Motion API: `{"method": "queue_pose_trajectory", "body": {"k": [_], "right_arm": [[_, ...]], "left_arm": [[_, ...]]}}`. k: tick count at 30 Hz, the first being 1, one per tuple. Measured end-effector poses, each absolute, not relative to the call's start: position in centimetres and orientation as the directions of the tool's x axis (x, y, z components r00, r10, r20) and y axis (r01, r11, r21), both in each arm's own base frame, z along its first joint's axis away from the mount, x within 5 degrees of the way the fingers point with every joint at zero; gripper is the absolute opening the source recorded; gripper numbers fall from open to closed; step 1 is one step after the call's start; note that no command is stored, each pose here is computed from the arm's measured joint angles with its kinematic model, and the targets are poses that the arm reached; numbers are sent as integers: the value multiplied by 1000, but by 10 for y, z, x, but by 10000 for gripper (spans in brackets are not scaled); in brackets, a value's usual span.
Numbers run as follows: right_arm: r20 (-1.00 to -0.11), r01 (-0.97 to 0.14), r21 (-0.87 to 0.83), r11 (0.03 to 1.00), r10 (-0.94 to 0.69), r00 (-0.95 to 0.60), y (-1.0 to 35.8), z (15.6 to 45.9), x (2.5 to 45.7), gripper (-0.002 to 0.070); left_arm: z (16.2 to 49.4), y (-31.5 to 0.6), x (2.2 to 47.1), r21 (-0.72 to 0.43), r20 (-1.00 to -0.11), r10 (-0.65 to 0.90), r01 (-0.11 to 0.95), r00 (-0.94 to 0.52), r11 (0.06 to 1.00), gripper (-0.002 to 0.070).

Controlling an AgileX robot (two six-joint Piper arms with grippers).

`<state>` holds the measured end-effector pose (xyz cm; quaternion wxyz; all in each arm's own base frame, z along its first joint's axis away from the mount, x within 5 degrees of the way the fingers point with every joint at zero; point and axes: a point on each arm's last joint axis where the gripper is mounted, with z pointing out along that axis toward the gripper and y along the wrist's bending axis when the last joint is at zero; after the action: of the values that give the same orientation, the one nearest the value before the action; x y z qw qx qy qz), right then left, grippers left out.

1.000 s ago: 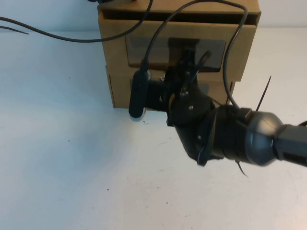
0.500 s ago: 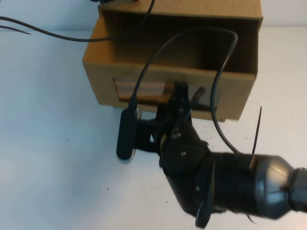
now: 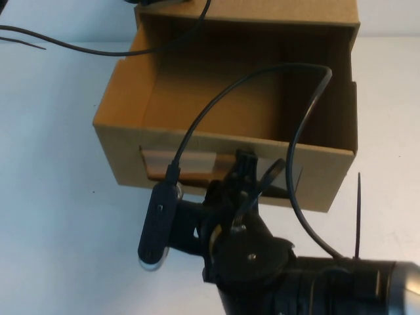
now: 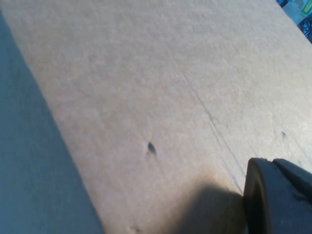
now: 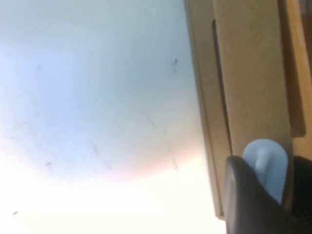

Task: Open the shoe box
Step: 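Pull the top drawer of the cardboard box fully open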

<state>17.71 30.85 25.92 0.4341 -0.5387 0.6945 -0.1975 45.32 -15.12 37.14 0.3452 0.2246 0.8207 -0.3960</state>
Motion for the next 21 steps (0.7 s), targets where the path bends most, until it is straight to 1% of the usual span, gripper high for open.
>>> {"method": "queue_pose_trajectory", "body": {"k": [8,16,17,19,21], "right_arm": [[-388,-606,-721,335,-920,-46,312,262,157,140],[-373,-579,-752,315,-928,-21,312,264,157,145],[-371,-576,-755,313,-928,-17,312,265,158,161],[-374,-577,-755,313,-927,-14,312,265,158,218],[-383,-586,-749,309,-924,2,314,265,157,302]], "left_arm": [[371,-151,454,-495,-745,93,641,-661,587,-6],[371,-151,454,-495,-748,86,639,-658,588,-6],[371,-151,455,-496,-747,86,639,-659,588,-6],[371,-152,455,-495,-751,85,644,-654,584,-6],[371,-153,455,-494,-755,85,650,-650,578,-6]]}}
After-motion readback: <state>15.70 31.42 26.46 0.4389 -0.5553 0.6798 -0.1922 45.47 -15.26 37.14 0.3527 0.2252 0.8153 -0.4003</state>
